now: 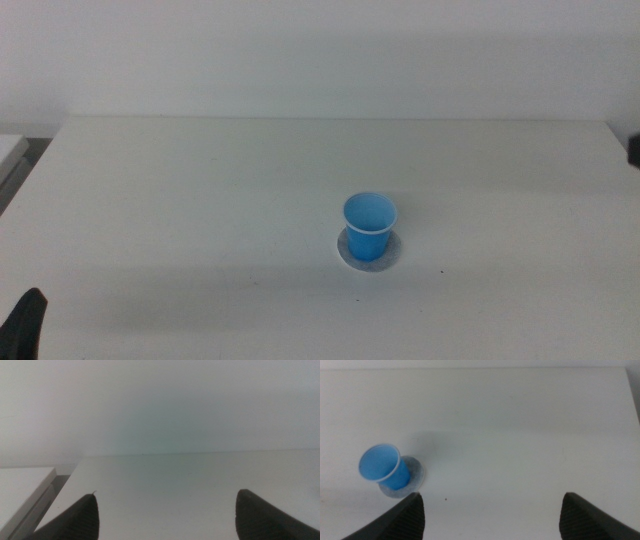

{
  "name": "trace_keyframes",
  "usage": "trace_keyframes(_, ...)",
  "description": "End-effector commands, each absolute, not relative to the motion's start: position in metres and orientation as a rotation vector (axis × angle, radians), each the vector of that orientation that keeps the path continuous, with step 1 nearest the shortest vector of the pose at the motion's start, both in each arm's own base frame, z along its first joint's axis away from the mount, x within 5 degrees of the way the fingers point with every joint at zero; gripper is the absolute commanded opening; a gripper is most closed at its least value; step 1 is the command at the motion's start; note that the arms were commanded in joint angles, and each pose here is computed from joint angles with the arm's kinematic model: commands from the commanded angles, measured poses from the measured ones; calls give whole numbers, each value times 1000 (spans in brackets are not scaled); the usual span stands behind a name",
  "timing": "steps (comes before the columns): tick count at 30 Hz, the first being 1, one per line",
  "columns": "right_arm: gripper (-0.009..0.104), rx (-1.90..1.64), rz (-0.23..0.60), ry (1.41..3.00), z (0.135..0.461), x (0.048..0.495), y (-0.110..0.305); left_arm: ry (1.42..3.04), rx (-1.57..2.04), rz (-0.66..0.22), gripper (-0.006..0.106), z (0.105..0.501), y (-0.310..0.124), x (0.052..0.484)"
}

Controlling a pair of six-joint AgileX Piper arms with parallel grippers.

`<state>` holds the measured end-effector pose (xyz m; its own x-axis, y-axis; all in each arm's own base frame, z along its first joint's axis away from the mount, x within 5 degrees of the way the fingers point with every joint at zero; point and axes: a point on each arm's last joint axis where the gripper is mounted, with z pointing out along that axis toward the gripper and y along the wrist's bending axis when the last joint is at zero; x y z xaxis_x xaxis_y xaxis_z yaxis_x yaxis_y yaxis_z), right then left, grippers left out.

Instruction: Place an empty cup on a cup mat.

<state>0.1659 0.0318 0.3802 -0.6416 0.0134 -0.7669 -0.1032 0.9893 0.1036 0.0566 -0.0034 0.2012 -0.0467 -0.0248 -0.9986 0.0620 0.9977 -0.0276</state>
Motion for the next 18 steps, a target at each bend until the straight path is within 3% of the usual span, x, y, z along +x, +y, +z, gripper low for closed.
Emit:
trace_keyframes(1,93,-37,167,2214,372,152,27,1599,26,-76,94,203,-3,56)
trace_keyframes(9,93,-52,124,2158,362,109,16,1599,26,-76,94,203,-3,56)
trace_keyframes(18,93,-99,104,1871,293,72,9,1599,26,-76,94,203,-3,56)
